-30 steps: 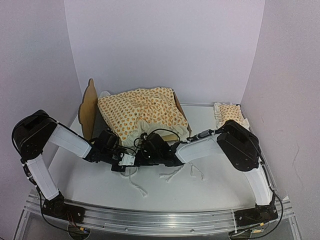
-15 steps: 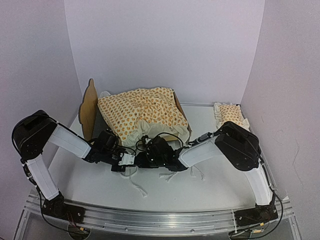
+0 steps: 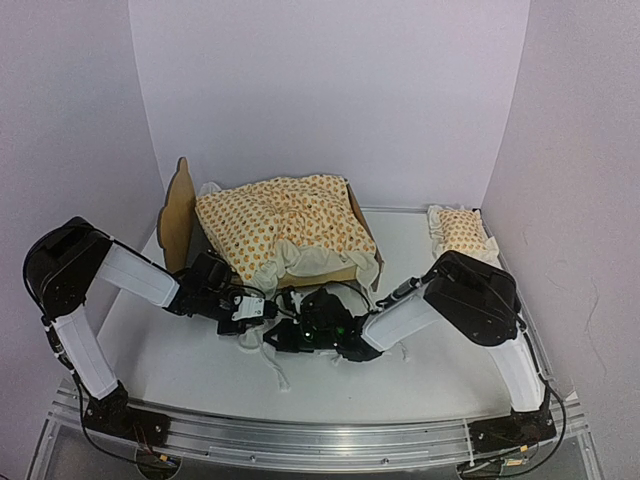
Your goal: Set up the pet bed
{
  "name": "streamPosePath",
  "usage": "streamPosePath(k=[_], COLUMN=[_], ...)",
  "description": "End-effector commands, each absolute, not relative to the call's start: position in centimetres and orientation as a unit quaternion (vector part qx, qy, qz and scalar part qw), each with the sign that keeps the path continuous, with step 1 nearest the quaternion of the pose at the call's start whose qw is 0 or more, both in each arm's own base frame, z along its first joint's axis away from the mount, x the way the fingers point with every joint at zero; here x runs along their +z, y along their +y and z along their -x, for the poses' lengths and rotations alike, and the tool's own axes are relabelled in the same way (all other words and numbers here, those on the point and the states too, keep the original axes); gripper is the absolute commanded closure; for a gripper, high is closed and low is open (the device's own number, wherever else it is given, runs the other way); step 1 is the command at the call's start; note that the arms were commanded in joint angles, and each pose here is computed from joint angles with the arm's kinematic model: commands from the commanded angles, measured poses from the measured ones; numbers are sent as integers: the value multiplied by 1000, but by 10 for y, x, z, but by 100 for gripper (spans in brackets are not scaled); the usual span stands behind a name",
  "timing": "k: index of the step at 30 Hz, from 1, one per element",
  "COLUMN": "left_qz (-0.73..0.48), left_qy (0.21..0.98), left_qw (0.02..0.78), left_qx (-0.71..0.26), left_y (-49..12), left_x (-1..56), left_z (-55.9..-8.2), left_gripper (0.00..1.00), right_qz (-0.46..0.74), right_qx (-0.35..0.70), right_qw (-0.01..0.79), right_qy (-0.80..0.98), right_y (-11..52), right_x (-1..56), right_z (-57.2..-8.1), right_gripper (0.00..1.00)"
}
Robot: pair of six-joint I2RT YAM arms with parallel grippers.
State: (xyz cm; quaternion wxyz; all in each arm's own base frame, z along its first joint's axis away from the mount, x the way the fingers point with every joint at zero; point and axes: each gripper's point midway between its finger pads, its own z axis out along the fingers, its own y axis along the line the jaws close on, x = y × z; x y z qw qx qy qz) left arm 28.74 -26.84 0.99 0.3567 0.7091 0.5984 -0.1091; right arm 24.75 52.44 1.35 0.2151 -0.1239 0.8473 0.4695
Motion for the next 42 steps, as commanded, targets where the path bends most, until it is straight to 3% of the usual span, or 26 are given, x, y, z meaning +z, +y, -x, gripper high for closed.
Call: streamPosePath(k=[1, 6, 8, 12, 14, 28, 34, 36, 39, 42], left_qz=[-699, -704, -700, -692, -686, -647, -634, -634, -636, -635], left_qy=[636, 633, 638, 646, 655, 700, 712, 712, 708, 706], left_qw=[308, 305, 303, 304, 299, 270, 264, 266, 271, 277], left_qx=[-106, -105, -104, -103, -106, -133, -143, -141, -140, -147], left_y=[-249, -247, -246, -244, -241, -230, -228, -228, -229, -233], left_x=[-5, -5, -4, -3, -3, -7, -6, -5, -4, 1], left_z=[-287, -287, -288, -291, -290, -281, -278, -279, -280, -282], left_gripper=[100, 100, 100, 100, 100, 100, 100, 100, 100, 100], right_qz=[151, 121, 106, 109, 132, 174, 184, 183, 178, 187], right_qx=[515, 495, 464, 363, 318, 200, 173, 158, 143, 162], right_qw=[216, 249, 269, 292, 295, 342, 339, 336, 324, 318], right_qy=[815, 824, 838, 878, 891, 902, 906, 910, 918, 915], right_y=[537, 525, 518, 509, 511, 511, 507, 501, 490, 498], right_x=[67, 76, 73, 59, 46, -2, -27, -37, -51, -39], right_z=[-227, -236, -247, -267, -271, -283, -279, -275, -269, -266], right_gripper=[100, 99, 94, 73, 69, 64, 69, 75, 96, 100])
